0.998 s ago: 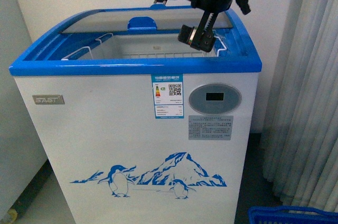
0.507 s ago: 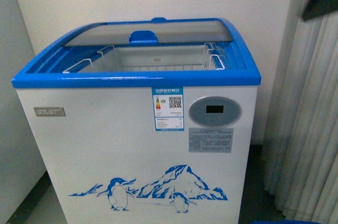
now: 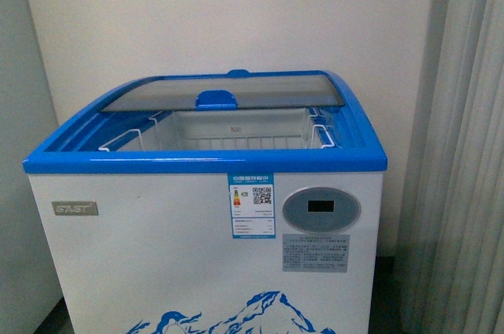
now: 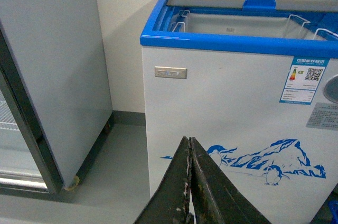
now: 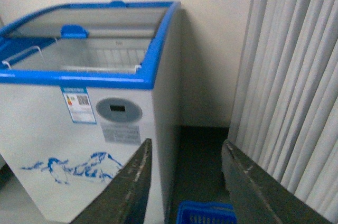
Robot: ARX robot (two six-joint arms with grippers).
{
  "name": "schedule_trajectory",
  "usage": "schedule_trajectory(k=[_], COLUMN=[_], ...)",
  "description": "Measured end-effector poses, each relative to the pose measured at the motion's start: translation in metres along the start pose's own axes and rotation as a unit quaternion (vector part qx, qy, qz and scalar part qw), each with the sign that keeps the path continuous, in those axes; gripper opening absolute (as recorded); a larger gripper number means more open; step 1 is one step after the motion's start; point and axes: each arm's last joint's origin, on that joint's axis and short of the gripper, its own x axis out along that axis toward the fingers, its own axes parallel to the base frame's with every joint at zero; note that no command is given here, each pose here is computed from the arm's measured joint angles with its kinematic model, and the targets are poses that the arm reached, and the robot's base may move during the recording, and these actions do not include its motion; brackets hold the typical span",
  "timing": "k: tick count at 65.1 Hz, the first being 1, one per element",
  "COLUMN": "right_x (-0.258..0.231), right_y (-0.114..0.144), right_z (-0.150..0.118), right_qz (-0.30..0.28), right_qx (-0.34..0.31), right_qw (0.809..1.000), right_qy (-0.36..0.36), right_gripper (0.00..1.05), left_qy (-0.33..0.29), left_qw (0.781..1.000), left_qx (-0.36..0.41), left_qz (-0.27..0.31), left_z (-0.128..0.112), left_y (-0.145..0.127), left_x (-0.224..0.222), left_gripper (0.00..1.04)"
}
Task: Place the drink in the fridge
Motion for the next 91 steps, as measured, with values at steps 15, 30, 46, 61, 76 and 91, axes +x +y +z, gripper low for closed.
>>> schedule_trajectory(k=[15, 30, 46, 61, 76, 91], right_x=[-0.002, -0.001, -0.001, -0.001, -0.001, -0.001], right_y=[0.000, -0.001, -0.001, -0.001, -0.001, -0.001], right_z=[-0.026, -0.048, -0.062, -0.072, -0.080, -0.085], right_qz=[0.001, 0.001, 0.001, 0.001, 0.001, 0.001], right_qx=[-0.005, -0.006, -0.006, -0.006, -0.006, -0.006], right_qw=[1.000, 1.000, 1.000, 1.000, 1.000, 1.000], right_qy=[-0.012, -0.005, -0.006, -0.006, -0.009, -0.014], right_gripper=[0.03, 0.03, 0.03, 0.03, 0.03, 0.03], left_qy=[0.000, 0.000, 0.000, 0.000, 0.000, 0.000], left_qw=[1.000, 1.000, 1.000, 1.000, 1.000, 1.000], left_qx=[0.000, 0.000, 0.000, 0.000, 0.000, 0.000], left_qz=[0.000, 0.000, 0.000, 0.000, 0.000, 0.000], left_z=[0.000, 0.000, 0.000, 0.000, 0.000, 0.000], left_y=[0.000, 0.000, 0.000, 0.000, 0.000, 0.000], left_x=[0.000, 0.000, 0.000, 0.000, 0.000, 0.000], left_gripper=[0.03, 0.03, 0.03, 0.03, 0.03, 0.03])
